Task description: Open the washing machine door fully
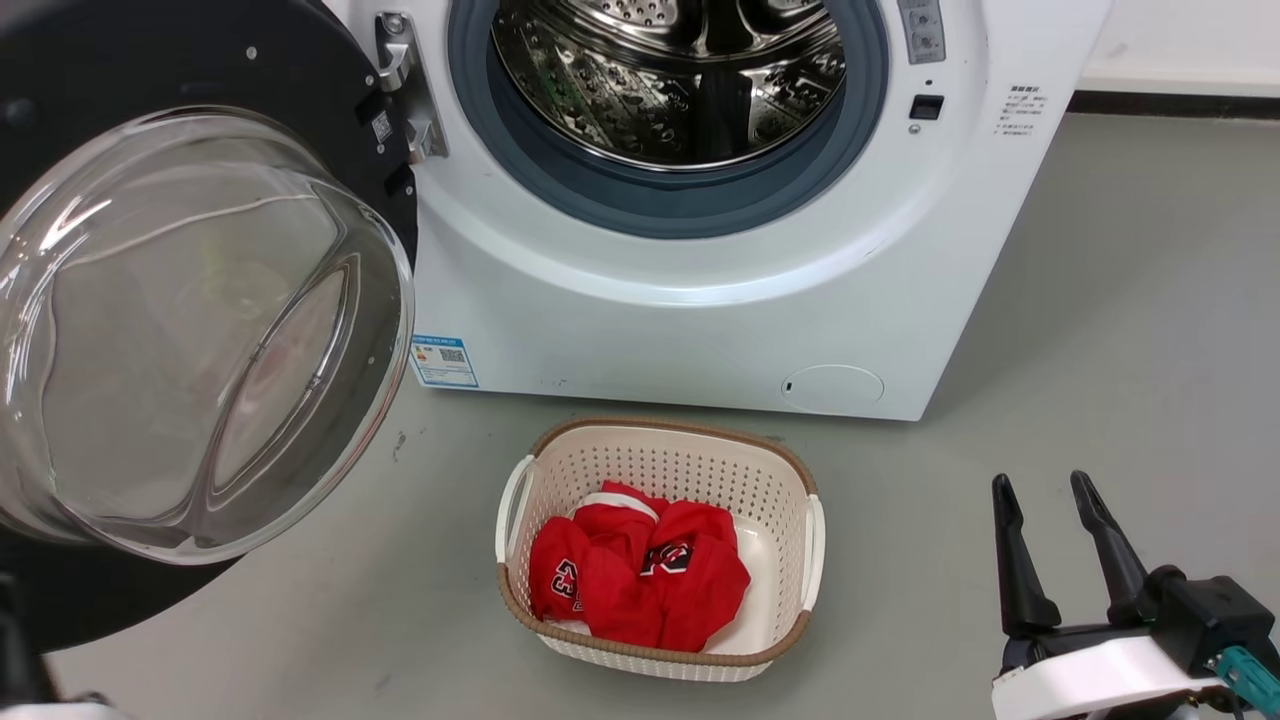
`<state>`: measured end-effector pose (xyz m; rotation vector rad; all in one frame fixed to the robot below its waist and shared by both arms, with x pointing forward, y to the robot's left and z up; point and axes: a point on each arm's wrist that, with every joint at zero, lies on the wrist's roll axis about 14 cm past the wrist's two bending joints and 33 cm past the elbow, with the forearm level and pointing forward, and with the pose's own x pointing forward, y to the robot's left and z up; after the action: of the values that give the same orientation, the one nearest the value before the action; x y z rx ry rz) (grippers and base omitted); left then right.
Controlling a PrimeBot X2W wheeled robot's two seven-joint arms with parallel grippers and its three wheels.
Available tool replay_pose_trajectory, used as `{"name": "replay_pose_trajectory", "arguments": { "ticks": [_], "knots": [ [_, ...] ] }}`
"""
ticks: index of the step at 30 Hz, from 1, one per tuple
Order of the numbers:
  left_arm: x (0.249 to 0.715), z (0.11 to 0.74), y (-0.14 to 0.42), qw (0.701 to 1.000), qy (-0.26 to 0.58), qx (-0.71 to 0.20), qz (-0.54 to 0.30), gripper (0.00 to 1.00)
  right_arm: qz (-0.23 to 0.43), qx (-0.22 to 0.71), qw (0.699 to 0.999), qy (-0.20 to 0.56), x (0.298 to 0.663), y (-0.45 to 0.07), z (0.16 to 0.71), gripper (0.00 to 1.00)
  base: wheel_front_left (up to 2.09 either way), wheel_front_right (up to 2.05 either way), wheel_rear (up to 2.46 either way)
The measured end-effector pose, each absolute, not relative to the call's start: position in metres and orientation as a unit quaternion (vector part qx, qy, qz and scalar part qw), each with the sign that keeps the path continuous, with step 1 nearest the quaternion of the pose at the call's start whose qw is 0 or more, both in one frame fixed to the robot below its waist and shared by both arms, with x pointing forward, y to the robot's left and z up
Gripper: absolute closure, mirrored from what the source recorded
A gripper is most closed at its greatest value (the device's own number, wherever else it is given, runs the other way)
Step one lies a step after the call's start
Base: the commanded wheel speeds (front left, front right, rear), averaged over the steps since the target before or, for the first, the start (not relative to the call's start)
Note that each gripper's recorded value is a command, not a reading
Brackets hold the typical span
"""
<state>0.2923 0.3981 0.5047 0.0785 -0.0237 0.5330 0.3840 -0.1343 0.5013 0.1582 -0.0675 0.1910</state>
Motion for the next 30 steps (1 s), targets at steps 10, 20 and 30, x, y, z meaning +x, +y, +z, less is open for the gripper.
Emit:
{"name": "replay_pose_trajectory", "arguments": {
  "ticks": [10,20,30],
  "knots": [
    [0.316,0.513,0.292,0.988,-0.051,-0.002,0.145,0.0,0.093,0.065,0.993,-0.04,0.376,-0.137,0.506,0.0,0.0,0.0,0.0],
    [0.351,0.544,0.217,0.995,-0.1,-0.008,0.026,0.0,0.076,0.04,0.995,-0.046,0.367,-0.151,0.511,0.0,0.0,0.0,0.0],
    [0.359,0.534,0.197,0.996,-0.085,-0.021,-0.004,0.0,0.056,0.03,0.997,-0.045,0.354,-0.164,0.513,0.0,0.0,0.0,0.0]
  ]
}}
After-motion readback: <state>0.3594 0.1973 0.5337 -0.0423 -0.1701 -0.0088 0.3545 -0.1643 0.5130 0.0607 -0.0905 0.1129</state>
